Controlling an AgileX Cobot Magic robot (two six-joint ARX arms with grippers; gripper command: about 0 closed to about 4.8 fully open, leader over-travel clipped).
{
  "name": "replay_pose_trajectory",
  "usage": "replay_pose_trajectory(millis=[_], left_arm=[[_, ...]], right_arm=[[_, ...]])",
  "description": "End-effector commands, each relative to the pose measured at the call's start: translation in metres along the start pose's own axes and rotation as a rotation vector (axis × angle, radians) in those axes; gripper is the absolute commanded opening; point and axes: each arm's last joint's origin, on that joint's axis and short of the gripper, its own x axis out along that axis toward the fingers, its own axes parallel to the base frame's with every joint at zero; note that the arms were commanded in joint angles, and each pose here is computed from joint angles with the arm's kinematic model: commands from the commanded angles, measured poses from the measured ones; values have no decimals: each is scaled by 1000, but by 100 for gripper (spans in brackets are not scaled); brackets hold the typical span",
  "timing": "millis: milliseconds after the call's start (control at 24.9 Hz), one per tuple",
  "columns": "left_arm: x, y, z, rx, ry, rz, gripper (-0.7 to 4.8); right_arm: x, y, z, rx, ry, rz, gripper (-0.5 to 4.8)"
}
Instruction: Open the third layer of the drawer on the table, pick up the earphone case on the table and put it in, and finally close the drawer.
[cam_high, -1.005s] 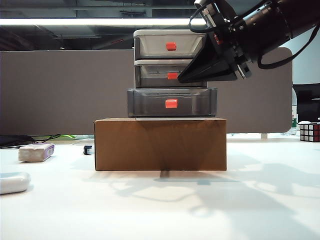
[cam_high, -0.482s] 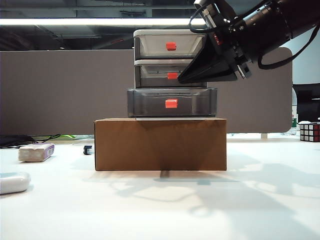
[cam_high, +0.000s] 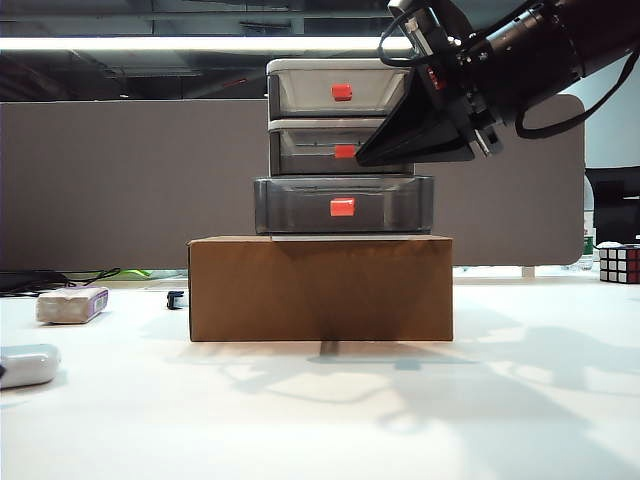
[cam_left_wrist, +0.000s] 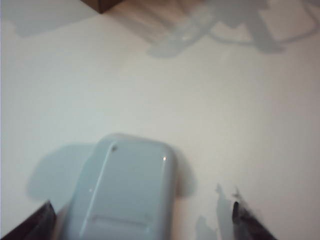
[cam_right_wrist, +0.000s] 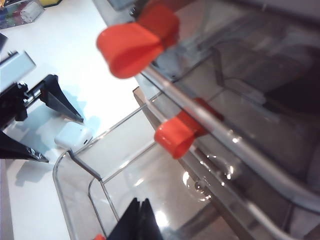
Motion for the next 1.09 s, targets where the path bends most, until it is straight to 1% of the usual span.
replay_pose_trajectory(millis=[40, 161, 362, 522, 764, 844, 924, 965, 1045, 1085], left_arm=[[12, 3, 0, 56, 65, 30, 479], [16, 5, 0, 75, 78, 42, 470], [16, 6, -1, 74, 106, 65, 451], [17, 6, -2, 72, 110, 65, 369], [23, 4, -6, 54, 130, 30, 361], [26, 2, -5, 64, 135, 12, 287], [28, 1, -4, 70, 135, 2, 226], [29, 0, -4, 70, 137, -2, 203], [30, -2, -4, 70, 146, -11, 198], [30, -2, -4, 71, 150, -6, 162]], right_arm=[[-1, 1, 3, -22, -16, 4, -5], [-1, 1, 3, -21, -13, 4, -5], [-1, 1, 2, -22, -11, 3, -6], [-1, 1, 2, -23, -11, 1, -5], [-1, 1, 3, -24, -12, 1, -5], [-1, 1, 3, -27, -12, 1, -6], [-1, 1, 3, -27, -12, 1, -5], [-1, 1, 3, -27, -12, 1, -6], [-1, 1, 3, -26, -11, 1, -5], [-1, 1, 2, -25, -10, 1, -5]])
